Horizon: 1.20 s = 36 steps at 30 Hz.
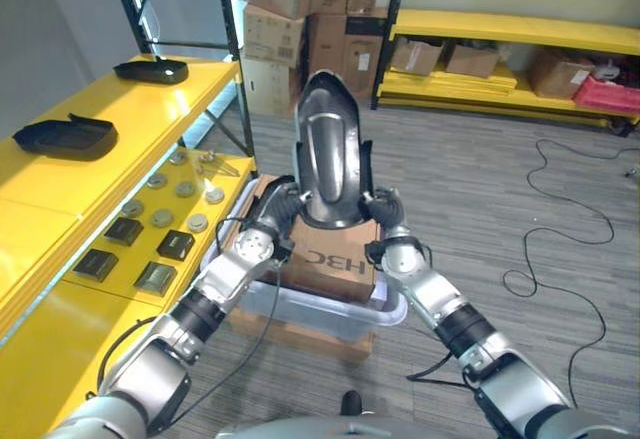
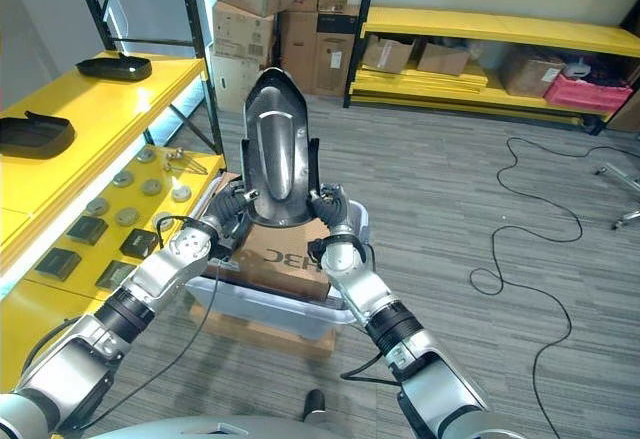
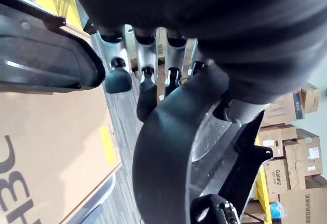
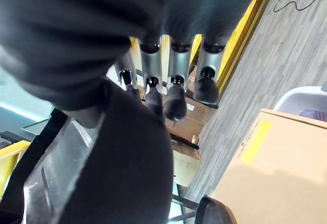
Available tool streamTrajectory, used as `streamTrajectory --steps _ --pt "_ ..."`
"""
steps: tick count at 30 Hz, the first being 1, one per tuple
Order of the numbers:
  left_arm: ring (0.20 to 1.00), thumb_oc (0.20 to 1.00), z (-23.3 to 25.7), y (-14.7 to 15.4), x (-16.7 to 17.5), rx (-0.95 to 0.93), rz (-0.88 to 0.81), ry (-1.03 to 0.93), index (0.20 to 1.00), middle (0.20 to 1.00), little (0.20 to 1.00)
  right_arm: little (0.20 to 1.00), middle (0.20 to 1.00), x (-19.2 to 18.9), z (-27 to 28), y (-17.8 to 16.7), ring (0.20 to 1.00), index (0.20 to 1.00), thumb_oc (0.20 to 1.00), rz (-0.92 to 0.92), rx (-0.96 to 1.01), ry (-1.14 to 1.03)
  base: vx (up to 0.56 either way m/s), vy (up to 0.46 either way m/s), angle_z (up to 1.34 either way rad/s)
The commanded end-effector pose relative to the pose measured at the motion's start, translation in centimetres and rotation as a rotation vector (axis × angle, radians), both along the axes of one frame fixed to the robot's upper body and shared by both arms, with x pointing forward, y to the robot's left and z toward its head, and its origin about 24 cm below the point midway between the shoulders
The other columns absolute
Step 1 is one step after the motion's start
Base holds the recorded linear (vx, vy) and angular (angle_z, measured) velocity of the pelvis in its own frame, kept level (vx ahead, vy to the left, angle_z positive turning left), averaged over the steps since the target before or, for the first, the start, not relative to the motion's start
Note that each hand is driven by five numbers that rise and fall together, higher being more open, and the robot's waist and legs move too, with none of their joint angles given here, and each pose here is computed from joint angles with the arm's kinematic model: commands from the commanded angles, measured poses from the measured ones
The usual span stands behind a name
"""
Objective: Move parts from the plastic box to the shelf.
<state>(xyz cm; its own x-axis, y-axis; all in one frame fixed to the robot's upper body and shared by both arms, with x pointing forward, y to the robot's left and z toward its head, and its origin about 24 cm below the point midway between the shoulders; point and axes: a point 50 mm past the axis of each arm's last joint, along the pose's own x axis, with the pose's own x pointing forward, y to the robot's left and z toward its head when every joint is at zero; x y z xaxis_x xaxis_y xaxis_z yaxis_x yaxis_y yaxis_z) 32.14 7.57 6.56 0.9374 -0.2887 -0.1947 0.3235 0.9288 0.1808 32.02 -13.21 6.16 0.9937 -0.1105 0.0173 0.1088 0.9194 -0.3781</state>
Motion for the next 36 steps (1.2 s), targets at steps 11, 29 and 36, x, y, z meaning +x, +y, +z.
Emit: streamTrajectory --steps 11,29,36 --pt "1.0 1.0 5.4 -4.3 0.4 -0.186 -0.129 -0.216 1.0 1.0 1.0 0.2 0.2 2.1 5.2 2.6 0.2 0.2 0.2 0.061 0.082 -0.193 0.0 0.0 0.0" --pt "1.0 1.0 4.2 -5.2 0.2 -0.152 -0.159 -0.167 1.0 1.0 1.0 0.2 0.2 2.1 5.1 4.0 0.2 0.2 0.2 0.102 0.106 -0.17 0.0 0.0 0.0" --pt "1.0 1.0 4.1 -5.4 0.2 -0.134 -0.162 -0.163 1.0 1.0 1.0 0.2 0.2 1.9 5.1 5.1 0.2 0.2 0.2 0.144 0.093 -0.165 0.0 0.0 0.0"
